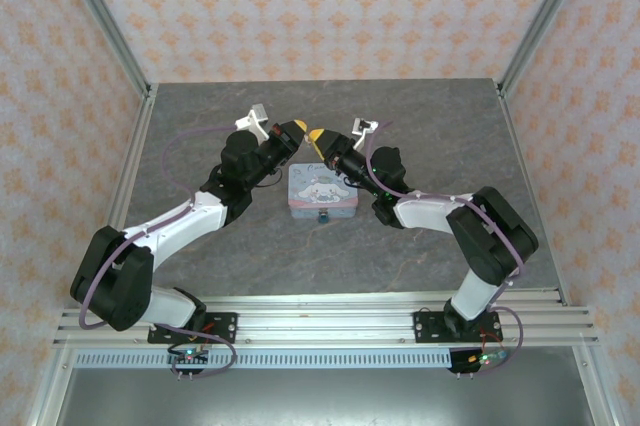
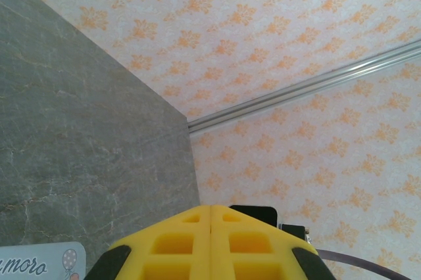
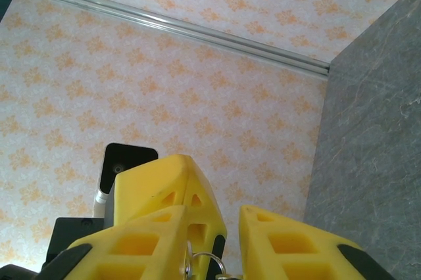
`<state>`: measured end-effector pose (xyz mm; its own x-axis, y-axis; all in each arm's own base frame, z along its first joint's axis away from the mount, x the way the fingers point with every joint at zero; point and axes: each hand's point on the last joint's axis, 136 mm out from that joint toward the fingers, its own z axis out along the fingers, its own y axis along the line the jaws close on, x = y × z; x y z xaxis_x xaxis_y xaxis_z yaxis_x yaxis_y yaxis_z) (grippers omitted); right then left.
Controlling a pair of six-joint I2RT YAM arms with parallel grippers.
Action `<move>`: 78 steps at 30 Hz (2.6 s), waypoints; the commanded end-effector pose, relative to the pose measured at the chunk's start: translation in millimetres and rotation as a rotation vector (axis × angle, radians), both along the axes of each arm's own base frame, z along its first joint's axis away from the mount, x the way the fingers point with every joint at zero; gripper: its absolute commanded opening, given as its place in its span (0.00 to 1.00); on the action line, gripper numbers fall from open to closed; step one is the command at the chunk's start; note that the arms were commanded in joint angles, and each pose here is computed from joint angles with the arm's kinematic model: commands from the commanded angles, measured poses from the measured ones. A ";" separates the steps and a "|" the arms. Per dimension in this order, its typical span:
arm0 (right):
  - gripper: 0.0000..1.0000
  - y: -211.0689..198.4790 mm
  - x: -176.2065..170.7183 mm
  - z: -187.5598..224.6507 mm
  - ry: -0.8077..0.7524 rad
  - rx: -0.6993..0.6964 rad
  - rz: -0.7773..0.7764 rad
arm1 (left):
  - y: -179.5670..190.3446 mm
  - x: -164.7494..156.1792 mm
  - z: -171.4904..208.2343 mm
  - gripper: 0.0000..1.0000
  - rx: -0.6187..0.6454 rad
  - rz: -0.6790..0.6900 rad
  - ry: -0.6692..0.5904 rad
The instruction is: Unlock a padlock with a key
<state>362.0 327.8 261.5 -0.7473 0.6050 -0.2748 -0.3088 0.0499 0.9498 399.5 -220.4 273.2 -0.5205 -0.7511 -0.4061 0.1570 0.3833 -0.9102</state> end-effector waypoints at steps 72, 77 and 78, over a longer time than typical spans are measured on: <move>0.00 -40.6 -10.1 -21.6 0.052 -0.004 -0.116 | 53.4 -32.6 -17.4 0.70 0.217 0.079 0.121; 0.00 -57.9 -17.9 -39.2 0.090 -0.091 -0.120 | 52.9 -70.4 -59.7 0.78 0.360 -0.052 0.218; 0.00 -60.9 -19.1 -43.2 0.101 -0.108 -0.121 | 51.7 -77.9 -68.2 0.79 0.376 -0.083 0.231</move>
<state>350.4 272.6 216.5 -0.6915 0.6843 -0.2314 -0.1802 0.1467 0.9726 350.5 -166.5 249.8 -0.5516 -0.6610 -0.5088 0.0315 0.5930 -0.8046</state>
